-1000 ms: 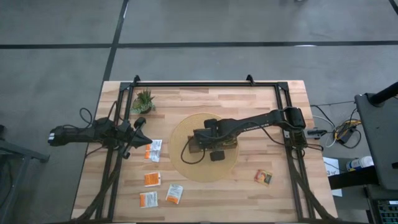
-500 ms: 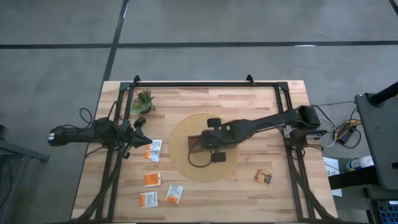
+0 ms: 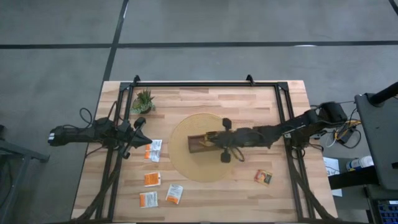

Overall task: Pick & Place Tea
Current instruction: Put the orange tea bag into the middle of the wooden organizer

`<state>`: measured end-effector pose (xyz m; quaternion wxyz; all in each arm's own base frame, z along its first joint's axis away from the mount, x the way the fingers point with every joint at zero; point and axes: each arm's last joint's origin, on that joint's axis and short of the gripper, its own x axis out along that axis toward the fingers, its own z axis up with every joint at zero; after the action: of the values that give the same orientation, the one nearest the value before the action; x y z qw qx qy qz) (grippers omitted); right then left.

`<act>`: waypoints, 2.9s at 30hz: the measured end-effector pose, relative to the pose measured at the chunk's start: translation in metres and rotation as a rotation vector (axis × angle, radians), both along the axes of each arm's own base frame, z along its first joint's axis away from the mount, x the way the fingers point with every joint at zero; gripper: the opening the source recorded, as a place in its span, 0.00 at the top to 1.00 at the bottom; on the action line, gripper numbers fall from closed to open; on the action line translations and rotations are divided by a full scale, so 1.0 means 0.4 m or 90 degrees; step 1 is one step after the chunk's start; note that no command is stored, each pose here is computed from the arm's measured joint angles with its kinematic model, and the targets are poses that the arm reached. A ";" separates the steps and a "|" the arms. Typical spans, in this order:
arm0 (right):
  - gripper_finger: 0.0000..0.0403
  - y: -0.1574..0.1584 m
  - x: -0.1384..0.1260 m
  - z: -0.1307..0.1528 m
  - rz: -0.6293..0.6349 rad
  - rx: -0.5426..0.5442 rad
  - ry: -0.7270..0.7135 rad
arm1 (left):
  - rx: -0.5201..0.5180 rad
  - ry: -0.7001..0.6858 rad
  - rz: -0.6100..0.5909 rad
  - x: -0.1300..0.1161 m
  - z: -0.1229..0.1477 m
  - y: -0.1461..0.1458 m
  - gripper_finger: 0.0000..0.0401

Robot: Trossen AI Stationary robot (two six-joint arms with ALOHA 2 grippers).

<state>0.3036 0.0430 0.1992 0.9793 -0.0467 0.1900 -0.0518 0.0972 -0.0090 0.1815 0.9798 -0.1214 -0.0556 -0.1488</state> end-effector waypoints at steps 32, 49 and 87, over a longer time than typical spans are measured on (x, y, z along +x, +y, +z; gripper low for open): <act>0.98 -0.027 0.012 -0.154 -0.050 -0.044 0.014 | 0.000 0.001 0.000 0.000 0.000 0.000 1.00; 0.87 -0.029 -0.018 -0.133 -0.052 -0.040 0.080 | 0.000 0.001 0.000 0.000 0.000 0.000 1.00; 0.98 0.056 0.003 -0.003 0.002 -0.018 0.296 | 0.000 0.002 0.000 0.001 -0.001 0.000 1.00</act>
<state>0.3050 0.0654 0.1978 0.9085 -0.0716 0.4096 -0.0411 0.0974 -0.0090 0.1812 0.9799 -0.1217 -0.0541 -0.1484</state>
